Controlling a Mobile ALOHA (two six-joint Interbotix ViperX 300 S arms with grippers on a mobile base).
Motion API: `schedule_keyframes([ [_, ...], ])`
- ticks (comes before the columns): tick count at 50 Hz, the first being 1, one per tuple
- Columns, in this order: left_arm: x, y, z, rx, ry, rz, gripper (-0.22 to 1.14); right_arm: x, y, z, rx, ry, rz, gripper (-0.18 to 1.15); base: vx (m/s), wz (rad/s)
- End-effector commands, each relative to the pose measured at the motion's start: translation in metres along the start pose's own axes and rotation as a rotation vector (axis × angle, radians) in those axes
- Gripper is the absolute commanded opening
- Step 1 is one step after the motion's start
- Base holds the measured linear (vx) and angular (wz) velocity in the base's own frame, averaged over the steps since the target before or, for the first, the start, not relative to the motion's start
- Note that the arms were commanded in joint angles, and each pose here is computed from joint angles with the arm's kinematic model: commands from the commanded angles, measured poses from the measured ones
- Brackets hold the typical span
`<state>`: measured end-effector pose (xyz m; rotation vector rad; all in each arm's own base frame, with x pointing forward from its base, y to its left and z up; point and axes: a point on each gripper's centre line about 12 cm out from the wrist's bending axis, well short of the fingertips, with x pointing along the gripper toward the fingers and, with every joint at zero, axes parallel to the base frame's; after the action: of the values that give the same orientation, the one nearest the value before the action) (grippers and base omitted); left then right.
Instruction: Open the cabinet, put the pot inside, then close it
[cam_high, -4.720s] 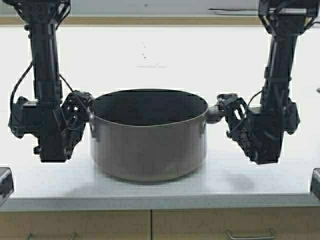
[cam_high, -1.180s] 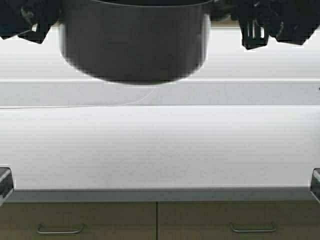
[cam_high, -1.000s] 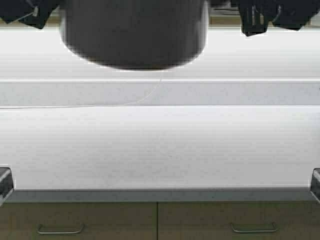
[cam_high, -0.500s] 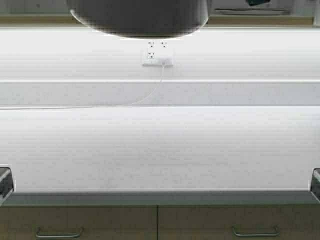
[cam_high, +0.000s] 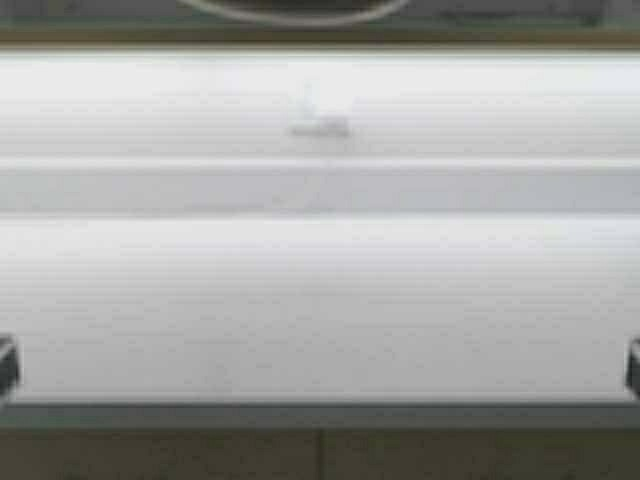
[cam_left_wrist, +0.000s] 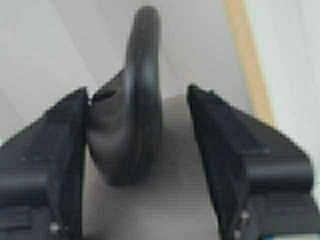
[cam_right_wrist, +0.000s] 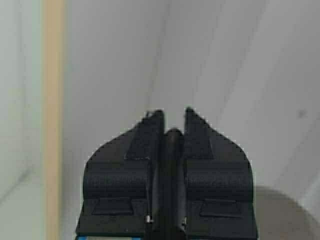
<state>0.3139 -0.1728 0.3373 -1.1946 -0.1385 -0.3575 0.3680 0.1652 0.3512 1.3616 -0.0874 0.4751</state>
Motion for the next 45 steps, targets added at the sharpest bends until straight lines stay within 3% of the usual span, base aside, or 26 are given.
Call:
schedule_keyframes([
  [1,0.013,-0.020,-0.031,0.047,0.121,-0.023,0.02,0.014,0.042,-0.023,0.044,0.066,0.089,0.08,0.07,0.03],
  [14,0.049,-0.030,-0.033,0.031,0.121,-0.021,0.02,0.036,0.038,-0.006,0.033,0.038,0.050,0.08,0.07,0.03],
  [26,0.085,-0.042,-0.035,0.005,0.127,-0.023,0.02,0.069,0.043,-0.006,0.038,0.070,-0.017,0.08,0.05,0.01],
  [45,0.110,-0.024,-0.040,0.003,0.121,0.009,0.02,0.081,0.028,0.000,0.047,0.049,-0.050,0.08,0.05,0.02],
])
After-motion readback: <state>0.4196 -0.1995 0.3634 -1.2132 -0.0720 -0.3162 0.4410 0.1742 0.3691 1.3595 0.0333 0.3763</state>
